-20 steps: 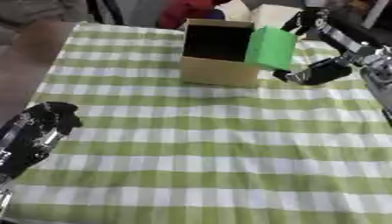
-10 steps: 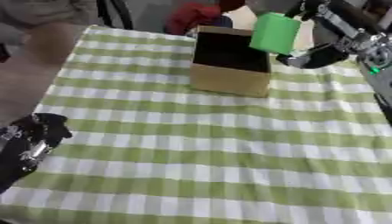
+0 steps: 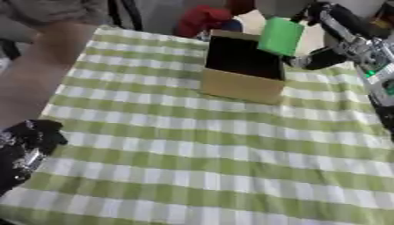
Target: Pick up objects on the table and place them in the box.
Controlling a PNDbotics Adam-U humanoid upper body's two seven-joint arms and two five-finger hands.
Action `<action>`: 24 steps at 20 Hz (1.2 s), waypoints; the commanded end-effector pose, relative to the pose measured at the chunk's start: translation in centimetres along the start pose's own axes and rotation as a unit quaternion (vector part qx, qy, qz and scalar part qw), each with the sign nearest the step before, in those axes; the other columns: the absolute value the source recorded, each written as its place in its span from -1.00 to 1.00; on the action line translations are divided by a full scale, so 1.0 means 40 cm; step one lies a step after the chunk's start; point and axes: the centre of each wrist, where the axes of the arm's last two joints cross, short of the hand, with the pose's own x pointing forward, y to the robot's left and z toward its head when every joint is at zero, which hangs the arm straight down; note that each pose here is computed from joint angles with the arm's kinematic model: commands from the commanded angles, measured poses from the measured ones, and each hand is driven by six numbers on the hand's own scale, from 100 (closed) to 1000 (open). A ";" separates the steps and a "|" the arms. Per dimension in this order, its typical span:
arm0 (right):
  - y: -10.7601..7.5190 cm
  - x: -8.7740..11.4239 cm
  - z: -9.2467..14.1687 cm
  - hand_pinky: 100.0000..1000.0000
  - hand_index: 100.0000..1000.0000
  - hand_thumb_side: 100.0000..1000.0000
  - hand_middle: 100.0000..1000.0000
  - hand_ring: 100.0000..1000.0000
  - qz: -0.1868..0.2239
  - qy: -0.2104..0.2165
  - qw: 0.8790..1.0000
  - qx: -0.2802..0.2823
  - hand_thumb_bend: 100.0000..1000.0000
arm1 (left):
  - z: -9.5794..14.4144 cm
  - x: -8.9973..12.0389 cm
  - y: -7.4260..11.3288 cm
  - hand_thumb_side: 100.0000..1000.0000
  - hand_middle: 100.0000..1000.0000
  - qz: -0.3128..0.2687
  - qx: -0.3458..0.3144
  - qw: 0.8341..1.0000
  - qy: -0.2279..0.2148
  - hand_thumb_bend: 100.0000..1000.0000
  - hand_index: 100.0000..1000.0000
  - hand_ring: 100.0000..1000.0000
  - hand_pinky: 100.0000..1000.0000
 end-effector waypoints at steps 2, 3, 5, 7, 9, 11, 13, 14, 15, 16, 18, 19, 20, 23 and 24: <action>-0.028 -0.030 0.002 0.46 0.24 -0.85 0.28 0.68 0.009 0.023 1.000 -0.017 -0.24 | -0.009 0.022 0.010 -0.10 -0.02 -0.011 -0.005 1.000 -0.015 -0.41 0.38 0.16 0.85; -0.023 -0.034 0.002 0.46 0.25 -0.84 0.28 0.68 0.007 0.027 0.999 -0.017 -0.25 | -0.010 0.023 0.009 -0.10 -0.02 -0.011 -0.006 1.000 -0.016 -0.41 0.38 0.16 0.85; -0.014 -0.038 0.000 0.46 0.27 -0.84 0.29 0.69 0.005 0.031 0.999 -0.014 -0.25 | -0.012 0.025 0.009 -0.10 -0.02 -0.011 -0.008 1.000 -0.018 -0.41 0.38 0.16 0.85; -0.003 -0.041 -0.001 0.46 0.27 -0.83 0.29 0.69 0.004 0.035 0.999 -0.009 -0.26 | -0.014 0.027 0.008 -0.10 -0.02 -0.010 -0.009 1.000 -0.020 -0.41 0.38 0.16 0.85; 0.004 -0.043 -0.003 0.46 0.27 -0.82 0.29 0.69 0.003 0.038 0.999 -0.007 -0.27 | -0.014 0.027 0.007 -0.10 -0.02 -0.009 -0.009 1.000 -0.021 -0.41 0.38 0.16 0.85; 0.009 -0.045 -0.004 0.46 0.28 -0.82 0.29 0.69 0.002 0.040 0.999 -0.007 -0.28 | -0.015 0.028 0.006 -0.10 -0.02 -0.009 -0.010 1.000 -0.021 -0.41 0.38 0.16 0.85; 0.013 -0.046 -0.005 0.46 0.30 -0.82 0.29 0.69 0.001 0.041 0.999 -0.008 -0.29 | -0.015 0.028 0.005 -0.10 -0.02 -0.008 -0.011 1.000 -0.022 -0.41 0.38 0.16 0.85; 0.015 -0.046 -0.004 0.46 0.31 -0.82 0.29 0.69 0.000 0.042 0.999 -0.009 -0.29 | -0.015 0.028 0.005 -0.10 -0.02 -0.008 -0.011 1.000 -0.021 -0.41 0.38 0.16 0.85; 0.018 -0.047 -0.004 0.46 0.33 -0.82 0.29 0.69 -0.001 0.043 0.999 -0.011 -0.29 | -0.016 0.028 0.005 -0.10 -0.02 -0.007 -0.011 1.000 -0.021 -0.41 0.38 0.16 0.85; 0.020 -0.048 -0.003 0.46 0.35 -0.82 0.29 0.69 -0.001 0.045 0.999 -0.013 -0.30 | -0.016 0.028 0.005 -0.10 -0.02 -0.007 -0.011 1.000 -0.021 -0.41 0.38 0.16 0.85; 0.024 -0.049 -0.002 0.46 0.45 -0.81 0.30 0.69 -0.002 0.046 0.999 -0.016 -0.30 | -0.016 0.028 0.005 -0.10 -0.02 -0.007 -0.010 1.000 -0.021 -0.41 0.38 0.16 0.85; 0.026 -0.049 -0.002 0.46 0.53 -0.79 0.30 0.69 -0.003 0.046 0.999 -0.018 -0.29 | -0.016 0.028 0.005 -0.10 -0.02 -0.007 -0.010 1.000 -0.021 -0.41 0.38 0.16 0.85; 0.028 -0.049 -0.002 0.46 0.60 -0.76 0.31 0.69 -0.003 0.046 0.999 -0.019 -0.27 | -0.016 0.028 0.005 -0.10 -0.02 -0.006 -0.010 1.000 -0.021 -0.41 0.38 0.16 0.85; 0.032 -0.046 -0.003 0.46 0.73 -0.68 0.35 0.69 -0.004 0.043 0.999 -0.021 -0.21 | -0.016 0.028 0.005 -0.10 -0.02 -0.006 -0.010 1.000 -0.021 -0.41 0.38 0.16 0.85; 0.033 -0.045 -0.004 0.46 0.77 -0.66 0.36 0.69 -0.003 0.040 0.999 -0.021 -0.18 | -0.016 0.028 0.005 -0.10 -0.02 -0.006 -0.010 1.000 -0.021 -0.41 0.38 0.16 0.85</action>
